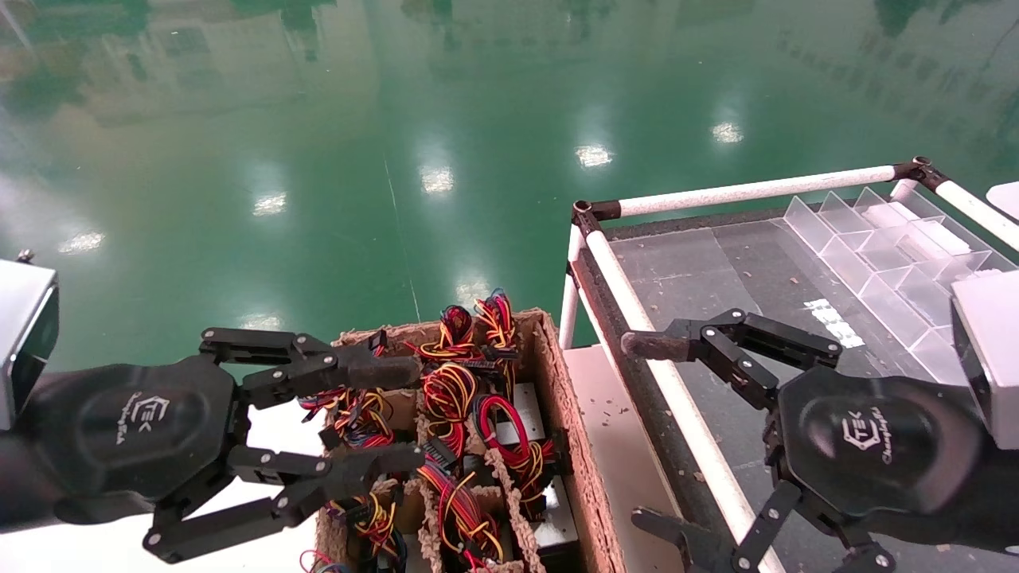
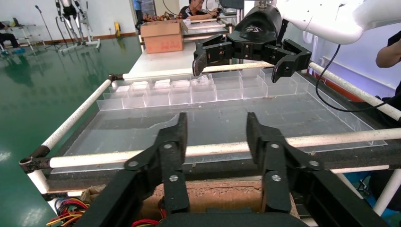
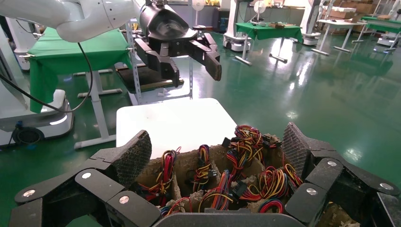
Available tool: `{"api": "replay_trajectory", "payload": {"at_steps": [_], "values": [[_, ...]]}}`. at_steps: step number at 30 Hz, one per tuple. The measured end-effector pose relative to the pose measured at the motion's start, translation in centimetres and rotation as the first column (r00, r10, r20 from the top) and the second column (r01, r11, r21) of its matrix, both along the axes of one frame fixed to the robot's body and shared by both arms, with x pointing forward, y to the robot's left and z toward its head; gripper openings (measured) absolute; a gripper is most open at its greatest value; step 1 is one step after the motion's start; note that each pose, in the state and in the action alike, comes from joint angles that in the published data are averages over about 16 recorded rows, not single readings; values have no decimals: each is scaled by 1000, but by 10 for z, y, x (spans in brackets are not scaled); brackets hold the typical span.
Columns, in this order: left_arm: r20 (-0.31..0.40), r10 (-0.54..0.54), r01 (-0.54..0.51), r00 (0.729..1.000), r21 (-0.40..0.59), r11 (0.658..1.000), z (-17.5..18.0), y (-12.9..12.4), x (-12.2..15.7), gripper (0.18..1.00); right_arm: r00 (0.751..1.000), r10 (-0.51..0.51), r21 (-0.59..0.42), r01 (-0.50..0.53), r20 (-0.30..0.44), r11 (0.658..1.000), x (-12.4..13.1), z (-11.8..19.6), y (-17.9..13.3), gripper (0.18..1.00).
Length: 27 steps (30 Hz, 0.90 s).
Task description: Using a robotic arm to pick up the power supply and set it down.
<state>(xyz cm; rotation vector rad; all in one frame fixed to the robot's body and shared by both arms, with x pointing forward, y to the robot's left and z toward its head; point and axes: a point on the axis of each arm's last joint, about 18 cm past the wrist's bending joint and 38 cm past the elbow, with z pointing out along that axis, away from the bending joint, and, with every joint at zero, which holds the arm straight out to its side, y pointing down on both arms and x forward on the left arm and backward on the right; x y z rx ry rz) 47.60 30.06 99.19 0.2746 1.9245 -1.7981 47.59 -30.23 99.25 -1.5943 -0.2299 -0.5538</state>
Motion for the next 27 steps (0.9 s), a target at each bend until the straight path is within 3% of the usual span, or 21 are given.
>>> {"api": "replay_trajectory", "payload": {"at_steps": [14,27], "values": [[0,0,0,1000,0,1000,0,0,0,316,1000,0,0,0,0,1000,0,0,0,1001],[0,0,0,1000,0,1000,0,0,0,213,1000,-23,-1,23,-5,1000,7,-2,-1,1001]]}}
